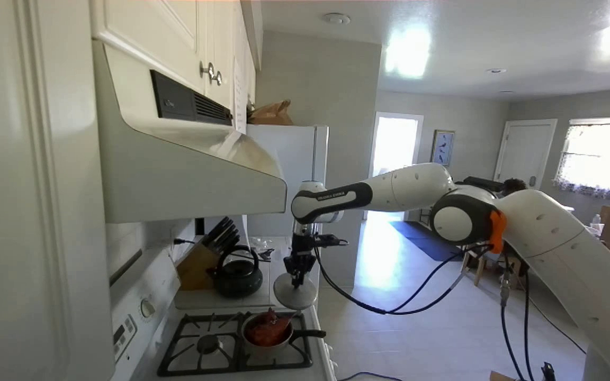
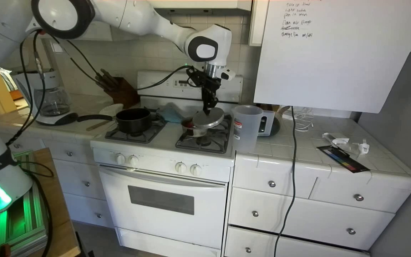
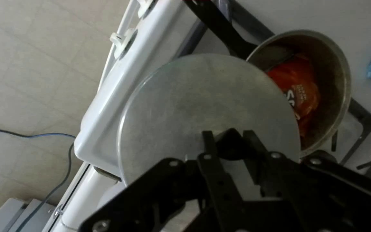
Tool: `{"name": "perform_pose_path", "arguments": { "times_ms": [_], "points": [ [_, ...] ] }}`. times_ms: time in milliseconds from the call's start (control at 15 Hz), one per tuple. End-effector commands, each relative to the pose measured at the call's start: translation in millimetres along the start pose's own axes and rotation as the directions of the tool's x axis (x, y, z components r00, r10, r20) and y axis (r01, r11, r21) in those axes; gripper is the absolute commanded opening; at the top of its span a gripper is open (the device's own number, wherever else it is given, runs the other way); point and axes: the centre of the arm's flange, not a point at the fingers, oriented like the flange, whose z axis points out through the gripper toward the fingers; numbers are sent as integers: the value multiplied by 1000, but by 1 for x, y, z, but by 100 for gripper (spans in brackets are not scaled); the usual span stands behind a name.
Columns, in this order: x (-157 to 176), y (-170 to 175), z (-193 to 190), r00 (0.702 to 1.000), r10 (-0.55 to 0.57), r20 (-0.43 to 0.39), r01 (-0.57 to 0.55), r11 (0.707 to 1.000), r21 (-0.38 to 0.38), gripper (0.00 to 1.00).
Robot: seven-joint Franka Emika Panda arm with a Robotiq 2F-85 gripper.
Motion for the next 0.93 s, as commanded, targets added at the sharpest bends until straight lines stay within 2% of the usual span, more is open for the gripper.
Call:
{"name": "perform_pose_path", "arguments": {
  "times_ms": [0, 400, 600, 867],
  "points": [
    [43, -20, -4, 1000, 5, 0, -5, 994, 110, 7],
    [58, -45, 0, 999, -44, 33, 33, 959, 283, 7],
    [59, -52, 7, 995, -73, 72, 46, 945, 324, 7],
    [51, -55, 16, 986, -104, 132, 58, 947, 317, 7]
  ]
}}
